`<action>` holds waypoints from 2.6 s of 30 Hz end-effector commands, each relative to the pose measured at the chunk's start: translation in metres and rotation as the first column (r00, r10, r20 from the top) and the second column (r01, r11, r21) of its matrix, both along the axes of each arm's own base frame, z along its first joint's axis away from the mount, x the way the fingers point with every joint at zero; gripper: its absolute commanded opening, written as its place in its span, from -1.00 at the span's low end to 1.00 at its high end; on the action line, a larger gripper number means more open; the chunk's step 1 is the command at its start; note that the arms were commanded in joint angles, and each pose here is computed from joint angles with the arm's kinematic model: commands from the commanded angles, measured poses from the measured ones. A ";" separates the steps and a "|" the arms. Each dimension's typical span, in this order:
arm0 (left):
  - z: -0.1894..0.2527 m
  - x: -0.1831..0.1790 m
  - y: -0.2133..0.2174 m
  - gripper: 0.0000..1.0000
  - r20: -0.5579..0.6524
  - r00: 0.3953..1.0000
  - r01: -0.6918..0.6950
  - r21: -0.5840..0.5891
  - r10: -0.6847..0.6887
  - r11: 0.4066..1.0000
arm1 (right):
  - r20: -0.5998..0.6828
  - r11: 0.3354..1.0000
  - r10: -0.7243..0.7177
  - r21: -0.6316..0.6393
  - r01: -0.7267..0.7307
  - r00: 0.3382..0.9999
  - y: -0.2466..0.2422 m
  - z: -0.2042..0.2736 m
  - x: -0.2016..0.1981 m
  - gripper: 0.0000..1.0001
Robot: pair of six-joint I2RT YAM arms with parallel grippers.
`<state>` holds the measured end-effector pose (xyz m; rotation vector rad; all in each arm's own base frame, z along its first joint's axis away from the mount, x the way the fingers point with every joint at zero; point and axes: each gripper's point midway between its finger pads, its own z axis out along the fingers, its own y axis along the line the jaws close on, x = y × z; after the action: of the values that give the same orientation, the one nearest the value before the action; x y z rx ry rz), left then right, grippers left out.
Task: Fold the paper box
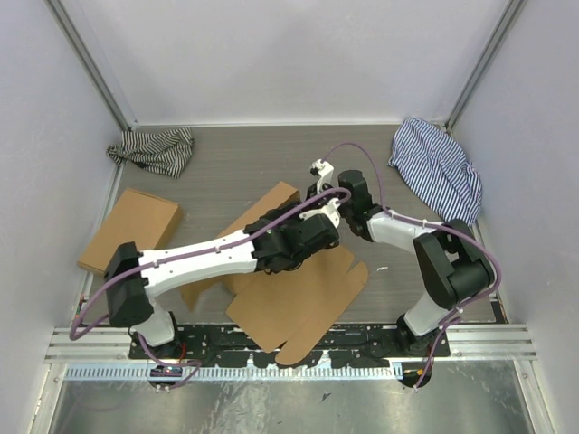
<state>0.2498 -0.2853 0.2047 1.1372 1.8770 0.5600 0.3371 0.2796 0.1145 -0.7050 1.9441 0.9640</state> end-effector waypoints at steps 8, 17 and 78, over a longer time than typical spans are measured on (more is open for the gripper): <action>0.122 0.027 0.071 0.37 0.207 0.924 -0.158 -0.557 0.320 0.816 | 0.063 0.996 -0.078 -0.026 0.080 0.995 -0.012 0.028 0.005 -0.98; 0.075 0.074 0.068 0.27 0.158 0.919 -0.225 -0.545 0.363 0.808 | 0.055 0.993 -0.098 -0.053 0.101 0.994 -0.018 0.021 0.000 -0.96; -0.015 0.053 0.046 -0.04 0.092 0.942 -0.261 -0.403 0.323 0.877 | 0.140 0.874 -0.447 -0.144 0.464 0.884 -0.023 -0.016 0.030 -0.51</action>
<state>0.3137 -0.2334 0.2022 0.4627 1.8841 0.4263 0.3545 0.2701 0.0873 -0.4796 1.9942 0.5248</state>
